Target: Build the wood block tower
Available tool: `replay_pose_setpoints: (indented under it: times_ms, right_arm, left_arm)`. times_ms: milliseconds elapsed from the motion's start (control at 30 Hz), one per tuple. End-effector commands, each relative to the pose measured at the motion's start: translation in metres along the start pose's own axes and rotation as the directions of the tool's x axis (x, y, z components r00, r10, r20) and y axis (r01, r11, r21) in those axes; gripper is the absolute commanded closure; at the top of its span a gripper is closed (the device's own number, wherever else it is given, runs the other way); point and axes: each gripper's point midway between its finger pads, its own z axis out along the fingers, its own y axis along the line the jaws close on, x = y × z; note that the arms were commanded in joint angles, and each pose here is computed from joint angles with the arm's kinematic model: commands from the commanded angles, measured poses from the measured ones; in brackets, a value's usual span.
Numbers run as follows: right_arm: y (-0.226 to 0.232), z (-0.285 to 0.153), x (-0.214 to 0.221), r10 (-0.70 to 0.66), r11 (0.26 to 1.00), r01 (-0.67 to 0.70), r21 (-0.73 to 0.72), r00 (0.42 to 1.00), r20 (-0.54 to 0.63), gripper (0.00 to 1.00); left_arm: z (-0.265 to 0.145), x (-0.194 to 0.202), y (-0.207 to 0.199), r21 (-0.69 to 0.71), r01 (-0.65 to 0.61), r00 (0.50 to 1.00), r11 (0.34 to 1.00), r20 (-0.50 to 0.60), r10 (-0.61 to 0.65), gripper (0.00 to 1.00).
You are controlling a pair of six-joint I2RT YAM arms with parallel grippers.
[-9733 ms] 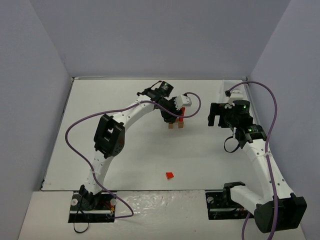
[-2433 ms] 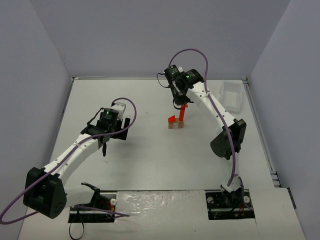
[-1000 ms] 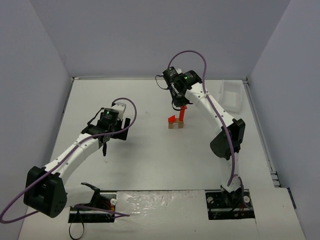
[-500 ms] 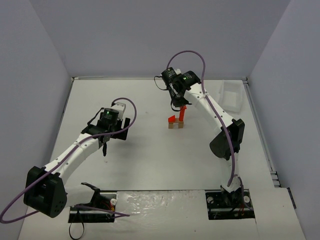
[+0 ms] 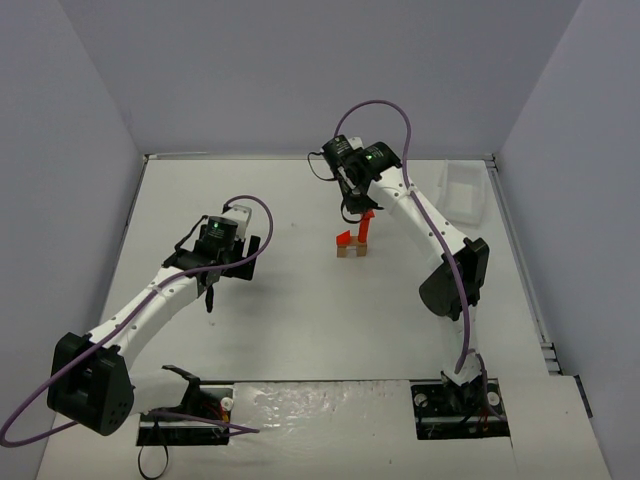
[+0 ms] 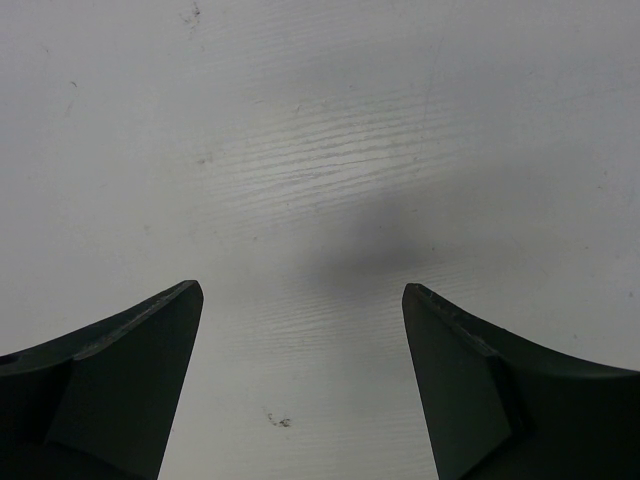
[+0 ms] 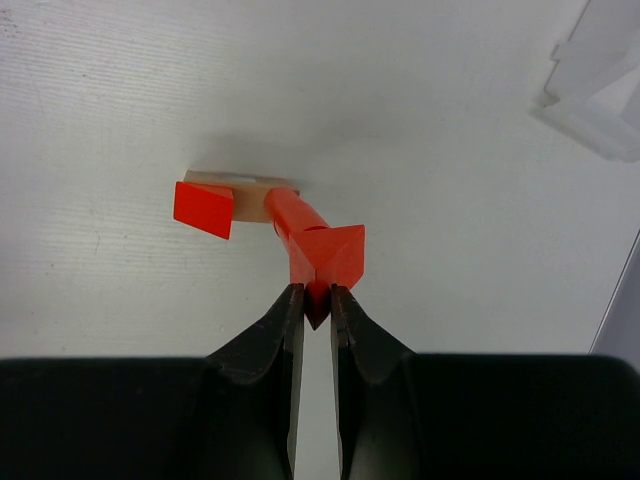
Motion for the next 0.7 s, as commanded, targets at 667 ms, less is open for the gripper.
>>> replay_pose_setpoints:
  times_ms: [667]
  right_arm:
    - [-0.0061, -0.0128, 0.0002, 0.014, 0.999, -0.015, 0.035, 1.000, 0.026, 1.00]
  left_arm:
    - [-0.0066, -0.0206, 0.0022, -0.006, 0.036, 0.997, 0.999, 0.070, -0.036, 0.22]
